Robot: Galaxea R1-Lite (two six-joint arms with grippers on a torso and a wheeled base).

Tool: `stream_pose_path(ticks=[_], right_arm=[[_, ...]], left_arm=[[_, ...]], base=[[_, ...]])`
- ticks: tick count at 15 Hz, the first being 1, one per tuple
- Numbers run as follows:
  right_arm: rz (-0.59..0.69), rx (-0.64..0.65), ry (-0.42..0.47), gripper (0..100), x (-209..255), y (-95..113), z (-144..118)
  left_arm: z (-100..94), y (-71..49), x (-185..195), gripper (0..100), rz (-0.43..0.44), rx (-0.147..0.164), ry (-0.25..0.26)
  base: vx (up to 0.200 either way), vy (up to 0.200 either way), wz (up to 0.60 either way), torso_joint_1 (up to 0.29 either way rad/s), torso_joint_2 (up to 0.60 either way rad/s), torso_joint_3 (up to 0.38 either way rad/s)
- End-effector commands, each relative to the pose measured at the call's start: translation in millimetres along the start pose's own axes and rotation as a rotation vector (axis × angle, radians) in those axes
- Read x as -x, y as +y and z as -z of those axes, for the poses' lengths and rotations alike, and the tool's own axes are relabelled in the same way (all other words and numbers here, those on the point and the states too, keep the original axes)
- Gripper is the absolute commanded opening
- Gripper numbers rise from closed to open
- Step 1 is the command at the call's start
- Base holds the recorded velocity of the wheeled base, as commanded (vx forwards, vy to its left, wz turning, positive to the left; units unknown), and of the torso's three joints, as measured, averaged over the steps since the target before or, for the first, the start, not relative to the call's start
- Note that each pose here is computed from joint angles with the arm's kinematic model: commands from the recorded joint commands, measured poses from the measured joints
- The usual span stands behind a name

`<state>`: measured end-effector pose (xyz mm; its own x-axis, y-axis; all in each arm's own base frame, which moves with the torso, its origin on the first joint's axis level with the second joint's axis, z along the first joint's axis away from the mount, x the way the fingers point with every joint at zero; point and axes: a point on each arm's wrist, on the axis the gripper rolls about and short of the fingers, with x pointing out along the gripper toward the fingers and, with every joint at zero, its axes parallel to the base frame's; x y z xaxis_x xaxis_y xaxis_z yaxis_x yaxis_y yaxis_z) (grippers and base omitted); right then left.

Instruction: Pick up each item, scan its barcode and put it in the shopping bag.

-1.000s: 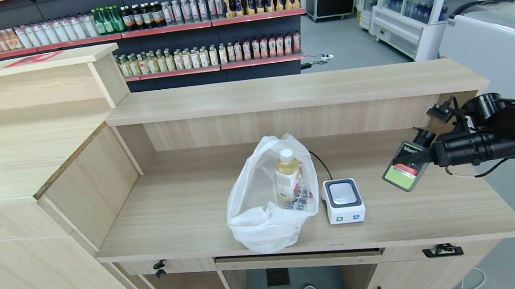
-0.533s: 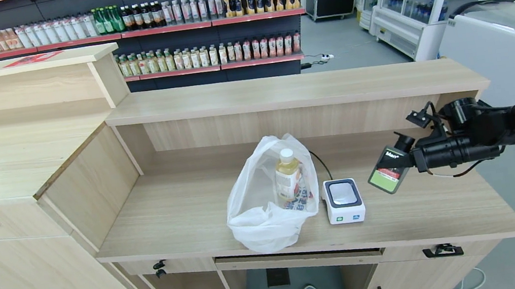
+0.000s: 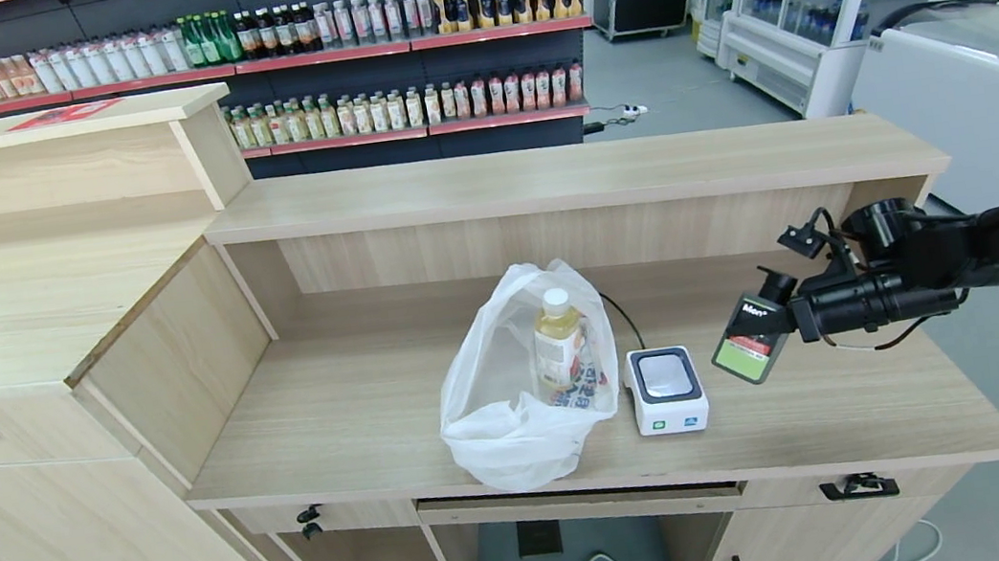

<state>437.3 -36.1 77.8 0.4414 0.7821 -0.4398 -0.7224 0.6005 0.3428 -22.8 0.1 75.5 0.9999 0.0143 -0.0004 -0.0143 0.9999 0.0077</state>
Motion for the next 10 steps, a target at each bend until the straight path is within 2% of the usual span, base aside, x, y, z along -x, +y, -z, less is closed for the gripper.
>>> stream_pose_path(ticks=[1,10], right_arm=[[-0.001,0.001,0.000,0,0.1,0.7,-0.5],[-0.004,0.016,0.020,0,-9.3,-1.8,8.1]], left_arm=[[0.0,0.0,0.0,0,-0.001,0.000,0.000],[0.0,0.0,0.0,0,-0.001,0.000,0.000]], base=[[0.000,0.000,0.00,0.000,0.00,0.000],[0.000,0.000,0.00,0.000,0.00,0.000]])
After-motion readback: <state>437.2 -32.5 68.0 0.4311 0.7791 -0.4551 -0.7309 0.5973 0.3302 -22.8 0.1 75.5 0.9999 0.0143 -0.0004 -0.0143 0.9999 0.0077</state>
